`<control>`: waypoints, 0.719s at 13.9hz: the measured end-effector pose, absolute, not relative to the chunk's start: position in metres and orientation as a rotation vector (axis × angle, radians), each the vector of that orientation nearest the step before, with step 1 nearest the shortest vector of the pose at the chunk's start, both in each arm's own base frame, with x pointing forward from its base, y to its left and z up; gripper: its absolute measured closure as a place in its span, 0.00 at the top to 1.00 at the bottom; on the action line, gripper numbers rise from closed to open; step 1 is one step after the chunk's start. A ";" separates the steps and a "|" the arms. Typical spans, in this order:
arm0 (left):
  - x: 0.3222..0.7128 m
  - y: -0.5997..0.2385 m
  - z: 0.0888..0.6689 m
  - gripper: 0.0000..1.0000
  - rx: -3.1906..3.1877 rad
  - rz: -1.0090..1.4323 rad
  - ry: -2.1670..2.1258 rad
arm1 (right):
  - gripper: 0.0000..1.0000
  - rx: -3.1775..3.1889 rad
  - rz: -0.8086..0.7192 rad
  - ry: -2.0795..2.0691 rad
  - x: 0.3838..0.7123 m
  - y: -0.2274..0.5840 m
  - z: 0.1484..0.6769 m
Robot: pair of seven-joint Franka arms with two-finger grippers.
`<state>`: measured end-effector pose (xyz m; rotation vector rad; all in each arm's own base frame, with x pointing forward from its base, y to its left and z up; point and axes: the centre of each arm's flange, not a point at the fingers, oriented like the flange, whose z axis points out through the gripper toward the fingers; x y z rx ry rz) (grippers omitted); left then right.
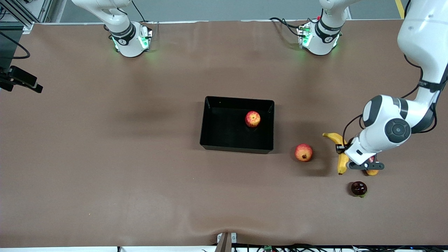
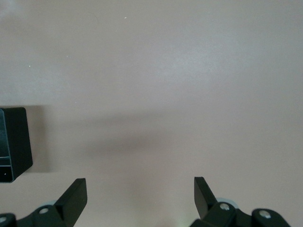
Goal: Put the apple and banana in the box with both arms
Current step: 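Carry the banana with the left gripper over the tray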
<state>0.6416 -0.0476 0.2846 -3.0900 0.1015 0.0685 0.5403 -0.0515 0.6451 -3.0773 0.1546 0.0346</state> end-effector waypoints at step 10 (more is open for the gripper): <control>0.606 -0.216 0.378 0.37 -3.166 0.132 -0.061 | 1.00 -3.078 0.031 0.155 0.540 -0.052 0.646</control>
